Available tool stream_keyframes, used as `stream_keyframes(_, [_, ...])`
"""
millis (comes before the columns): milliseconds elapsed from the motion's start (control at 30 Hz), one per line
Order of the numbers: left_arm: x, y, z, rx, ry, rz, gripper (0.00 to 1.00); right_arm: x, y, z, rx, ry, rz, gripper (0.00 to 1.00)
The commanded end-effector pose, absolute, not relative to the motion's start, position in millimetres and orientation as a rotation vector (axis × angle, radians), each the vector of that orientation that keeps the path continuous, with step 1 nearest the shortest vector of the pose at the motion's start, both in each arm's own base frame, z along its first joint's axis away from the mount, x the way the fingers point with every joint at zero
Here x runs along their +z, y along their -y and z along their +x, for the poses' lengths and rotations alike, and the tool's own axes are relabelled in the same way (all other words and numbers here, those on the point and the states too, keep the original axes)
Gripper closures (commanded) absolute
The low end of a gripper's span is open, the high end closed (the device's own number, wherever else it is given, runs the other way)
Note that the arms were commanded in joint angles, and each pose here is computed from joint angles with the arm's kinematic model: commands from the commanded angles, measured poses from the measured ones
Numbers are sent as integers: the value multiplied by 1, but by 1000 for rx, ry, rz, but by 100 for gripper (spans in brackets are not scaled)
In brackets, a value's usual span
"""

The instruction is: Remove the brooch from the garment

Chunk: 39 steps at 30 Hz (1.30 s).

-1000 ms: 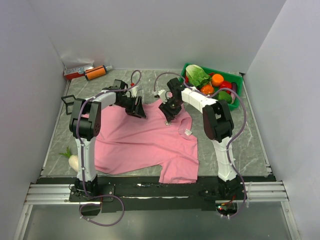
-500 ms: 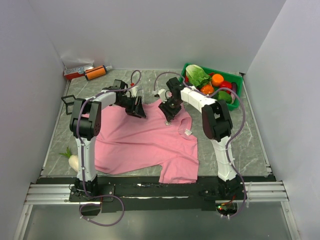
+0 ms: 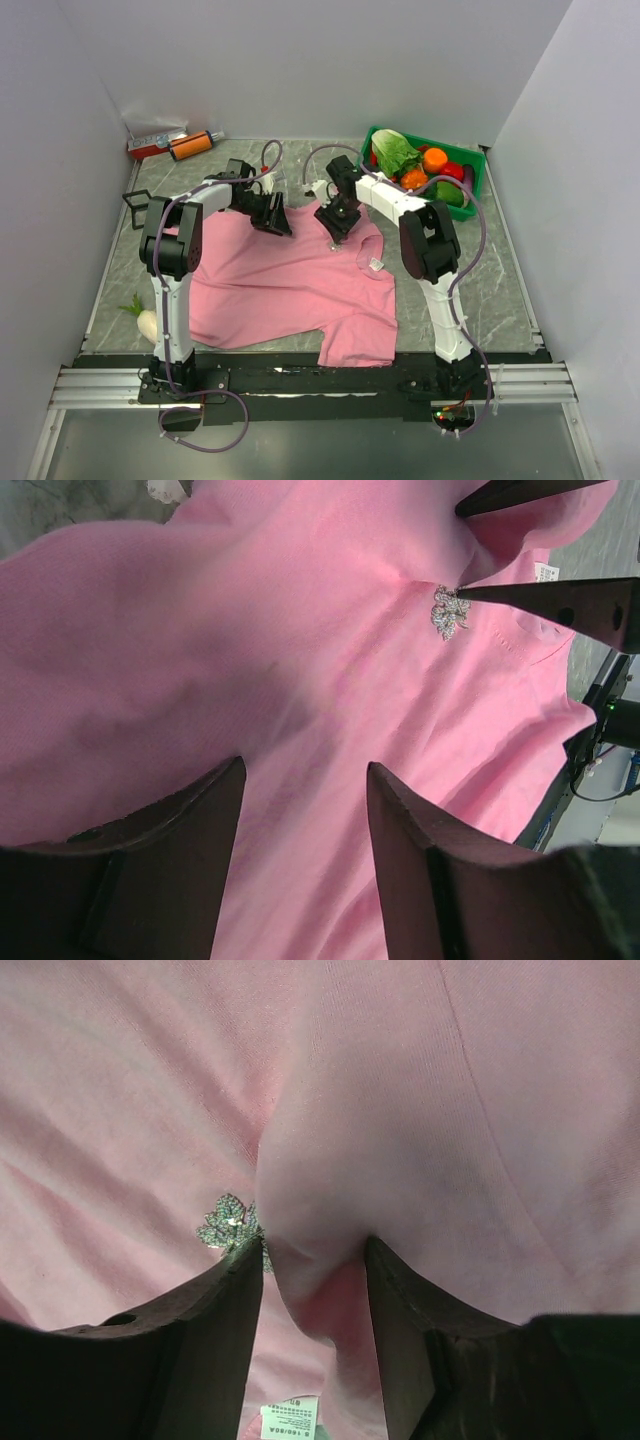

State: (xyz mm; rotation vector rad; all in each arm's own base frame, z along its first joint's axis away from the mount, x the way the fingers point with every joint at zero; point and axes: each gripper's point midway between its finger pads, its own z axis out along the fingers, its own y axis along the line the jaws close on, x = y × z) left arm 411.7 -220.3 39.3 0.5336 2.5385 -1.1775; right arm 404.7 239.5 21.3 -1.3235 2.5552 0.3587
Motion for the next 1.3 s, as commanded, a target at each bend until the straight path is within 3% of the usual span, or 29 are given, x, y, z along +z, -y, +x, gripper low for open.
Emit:
stream_keyframes(0, [42,222,421,-1172,-2514,550,42,0,-234,403,294,-2609,-1351,47])
stream_keyframes(400, [39,221,420,-1165,-2521,556,42,34,-252,396,640,-2520,-1320,46])
stream_keyframes(700, [41,220,419,-1162,-2519,558,42,27,-254,402,557,-2581,-1292,43])
stream_keyframes(1267, [42,220,419,-1160,-2519,558,42,17,-244,401,421,-2547,-1370,50])
